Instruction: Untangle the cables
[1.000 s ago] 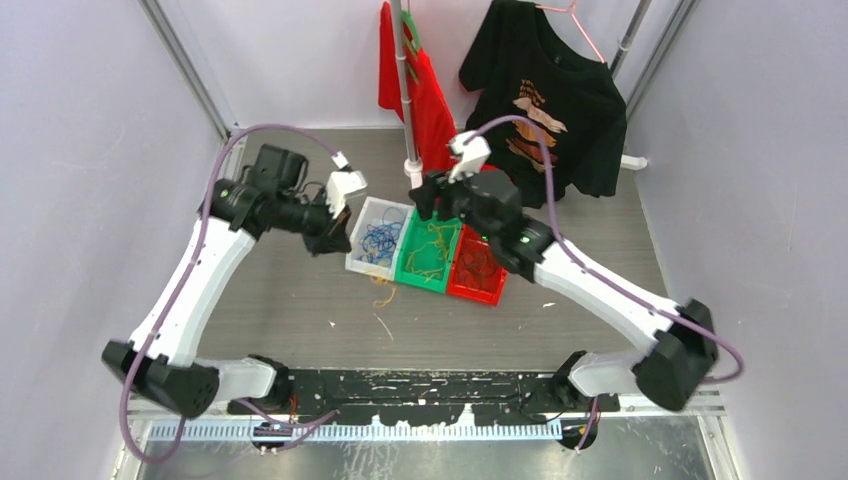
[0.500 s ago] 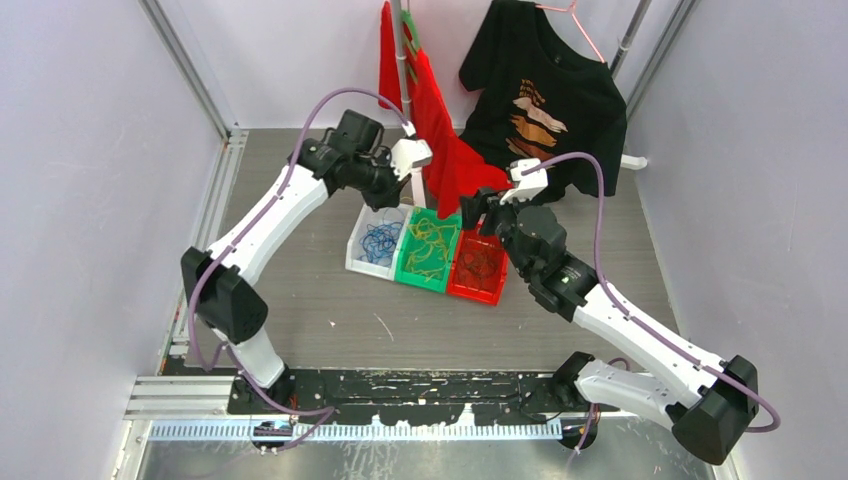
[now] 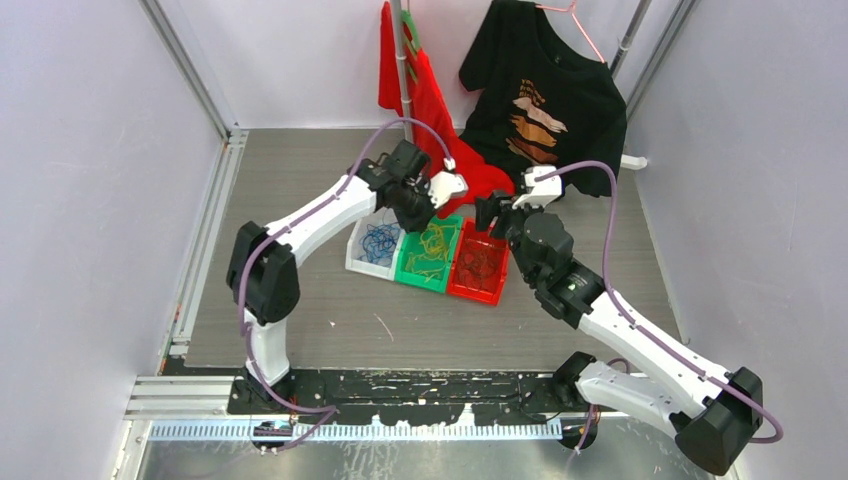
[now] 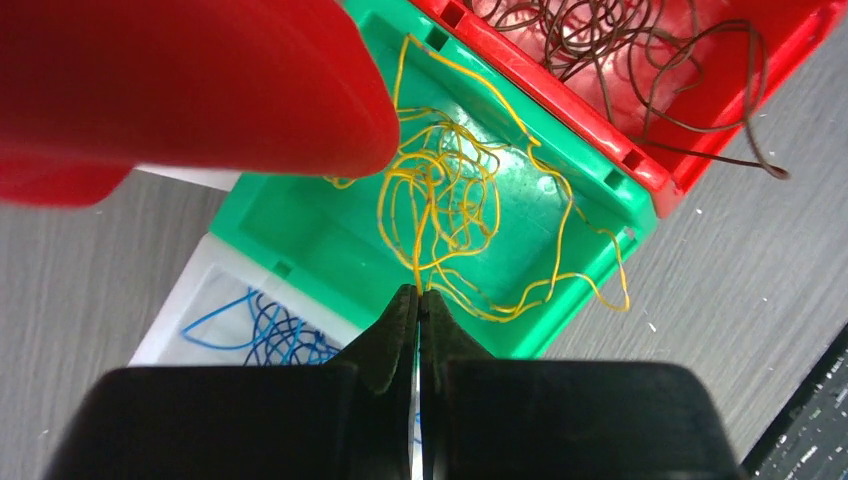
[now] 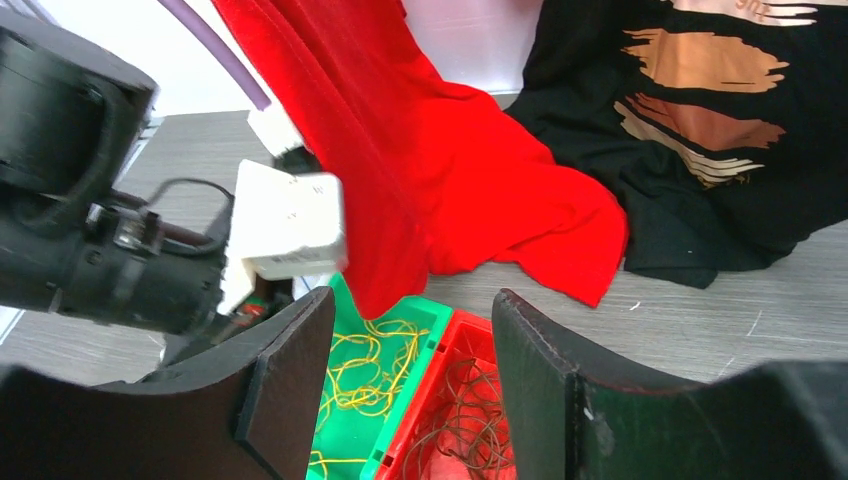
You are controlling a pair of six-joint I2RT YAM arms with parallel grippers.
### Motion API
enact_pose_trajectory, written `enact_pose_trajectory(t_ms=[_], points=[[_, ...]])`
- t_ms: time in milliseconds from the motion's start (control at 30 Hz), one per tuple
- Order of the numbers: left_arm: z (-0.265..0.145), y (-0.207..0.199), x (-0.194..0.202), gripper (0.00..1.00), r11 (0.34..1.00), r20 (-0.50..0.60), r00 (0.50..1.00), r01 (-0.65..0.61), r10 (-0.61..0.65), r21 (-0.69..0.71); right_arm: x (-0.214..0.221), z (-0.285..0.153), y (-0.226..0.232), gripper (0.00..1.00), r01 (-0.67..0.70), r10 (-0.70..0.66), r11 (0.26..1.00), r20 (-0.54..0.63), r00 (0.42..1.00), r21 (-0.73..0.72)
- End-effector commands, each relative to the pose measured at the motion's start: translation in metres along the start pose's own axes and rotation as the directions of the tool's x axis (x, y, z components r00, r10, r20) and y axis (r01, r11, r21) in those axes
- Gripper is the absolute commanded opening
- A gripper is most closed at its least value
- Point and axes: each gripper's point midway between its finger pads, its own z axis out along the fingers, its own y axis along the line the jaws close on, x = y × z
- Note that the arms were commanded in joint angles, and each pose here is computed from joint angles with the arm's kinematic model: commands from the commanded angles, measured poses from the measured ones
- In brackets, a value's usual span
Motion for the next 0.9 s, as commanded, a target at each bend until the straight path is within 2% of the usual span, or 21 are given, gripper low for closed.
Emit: enact_pose_trajectory(t_ms=[0,67,133,200,333,367,500,600,667,733,800,867], points=[[0.023,0.005,0.006,0.02,0.999,-0.038,0.999,0.015,-0.017,-0.044,-0.017,-0.006,-0.013,0.64,-0.046,0.042,0.998,0.066,0.997,0.048],[0.028,0.004,0.010,0.09,0.999,-0.054,0.998,0.028,-0.030,-0.040,-0.015,-0.007,-0.018,0.63,-0.052,0.048,0.997,0.065,0.997,0.059],[0.027,0.001,0.013,0.20,0.999,-0.066,0.997,0.039,-0.041,-0.027,-0.013,-0.007,-0.022,0.63,-0.058,0.054,0.996,0.059,0.997,0.074],[0.017,-0.007,0.016,0.41,0.999,-0.092,0.995,0.045,-0.044,0.001,-0.014,-0.007,-0.025,0.63,-0.062,0.058,0.995,0.053,0.997,0.084],[-0.028,-0.027,0.005,0.97,0.996,-0.071,0.997,0.048,-0.043,0.071,-0.018,-0.005,-0.031,0.68,-0.063,0.059,0.993,0.041,0.997,0.104],[-0.043,-0.034,0.000,1.00,0.995,-0.050,0.998,0.044,-0.040,0.090,-0.021,-0.005,-0.032,0.69,-0.066,0.061,0.992,0.046,0.997,0.110],[-0.101,-0.054,-0.011,1.00,0.988,0.007,0.999,0.049,-0.051,0.147,-0.030,-0.006,-0.040,0.83,-0.085,0.075,0.985,0.070,0.995,0.148],[-0.141,-0.057,-0.009,1.00,0.981,0.038,0.994,0.092,-0.100,0.170,-0.037,-0.009,-0.052,0.97,-0.090,0.072,0.974,0.090,0.993,0.207],[-0.170,-0.053,-0.006,0.99,0.978,0.078,0.988,0.120,-0.135,0.172,-0.040,-0.013,-0.069,1.00,-0.092,0.064,0.956,0.105,0.992,0.279],[-0.191,-0.042,0.006,0.99,0.976,0.116,0.979,0.148,-0.168,0.159,-0.038,-0.018,-0.096,1.00,-0.084,0.038,0.911,0.121,0.992,0.404],[-0.202,-0.016,0.025,0.99,0.976,0.153,0.965,0.203,-0.214,0.081,-0.033,-0.028,-0.129,1.00,-0.082,0.008,0.834,0.136,0.991,0.546],[-0.209,0.021,0.044,0.99,0.962,0.237,0.937,0.271,-0.258,-0.026,-0.025,-0.040,-0.163,1.00,-0.092,-0.027,0.743,0.167,0.986,0.662]])
